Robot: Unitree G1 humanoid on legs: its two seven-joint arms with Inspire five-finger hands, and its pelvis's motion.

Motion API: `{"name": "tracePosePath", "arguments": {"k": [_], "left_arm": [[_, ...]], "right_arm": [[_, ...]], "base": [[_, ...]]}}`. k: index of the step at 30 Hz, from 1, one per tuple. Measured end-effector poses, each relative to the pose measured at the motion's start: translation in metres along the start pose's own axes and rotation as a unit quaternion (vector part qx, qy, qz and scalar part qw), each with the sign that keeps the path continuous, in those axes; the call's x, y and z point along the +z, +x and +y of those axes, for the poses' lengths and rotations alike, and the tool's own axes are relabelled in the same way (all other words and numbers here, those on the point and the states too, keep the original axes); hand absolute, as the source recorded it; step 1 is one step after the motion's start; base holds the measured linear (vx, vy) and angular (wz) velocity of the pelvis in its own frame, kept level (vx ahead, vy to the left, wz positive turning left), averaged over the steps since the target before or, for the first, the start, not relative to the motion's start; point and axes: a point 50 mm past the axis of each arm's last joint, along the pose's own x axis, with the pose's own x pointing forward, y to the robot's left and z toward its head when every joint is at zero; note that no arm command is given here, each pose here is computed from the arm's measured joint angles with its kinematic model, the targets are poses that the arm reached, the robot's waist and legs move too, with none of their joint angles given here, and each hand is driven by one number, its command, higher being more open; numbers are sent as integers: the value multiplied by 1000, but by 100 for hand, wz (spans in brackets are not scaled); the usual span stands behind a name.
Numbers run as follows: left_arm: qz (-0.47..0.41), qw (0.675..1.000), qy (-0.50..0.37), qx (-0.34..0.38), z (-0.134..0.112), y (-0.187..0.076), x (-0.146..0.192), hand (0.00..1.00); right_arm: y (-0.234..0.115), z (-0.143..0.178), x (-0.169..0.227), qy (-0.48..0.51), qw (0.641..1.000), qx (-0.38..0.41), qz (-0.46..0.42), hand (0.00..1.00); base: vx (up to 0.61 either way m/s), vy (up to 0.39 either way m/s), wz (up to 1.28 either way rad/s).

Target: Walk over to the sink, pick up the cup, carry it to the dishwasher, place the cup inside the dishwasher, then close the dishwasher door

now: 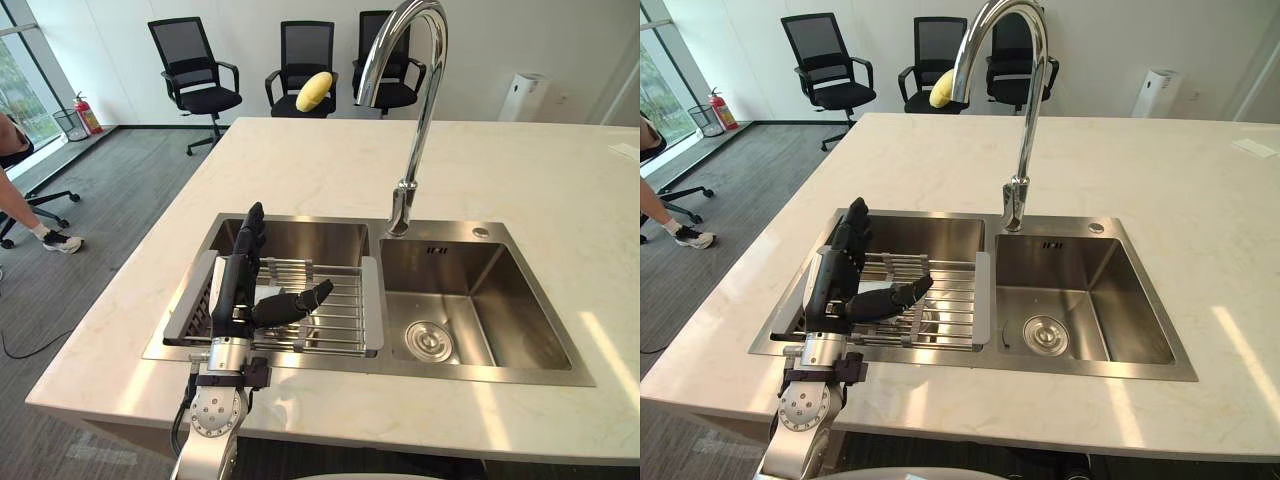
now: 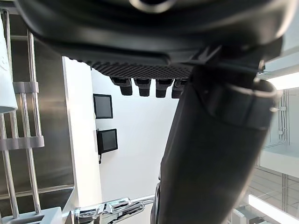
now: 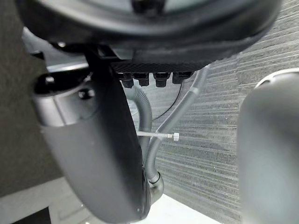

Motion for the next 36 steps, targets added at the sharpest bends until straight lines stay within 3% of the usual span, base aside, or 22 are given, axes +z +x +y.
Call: {"name": "tracePosePath", "arguments": {"k": [10, 19, 36], "left_arm": [[54, 988, 138, -41, 11, 11, -23, 100], [77, 976, 191, -70, 16, 29, -36, 100], [135, 923, 349, -91, 60, 49, -55, 100]], "right_arm": [[1, 5, -6, 10, 1000, 11, 15, 100], [0, 1, -12, 11, 999, 7, 38, 100], [0, -1, -13, -1, 998, 23, 53, 100]], "base": [[-104, 47, -2], [-38, -8, -2], [11, 6, -5]]}}
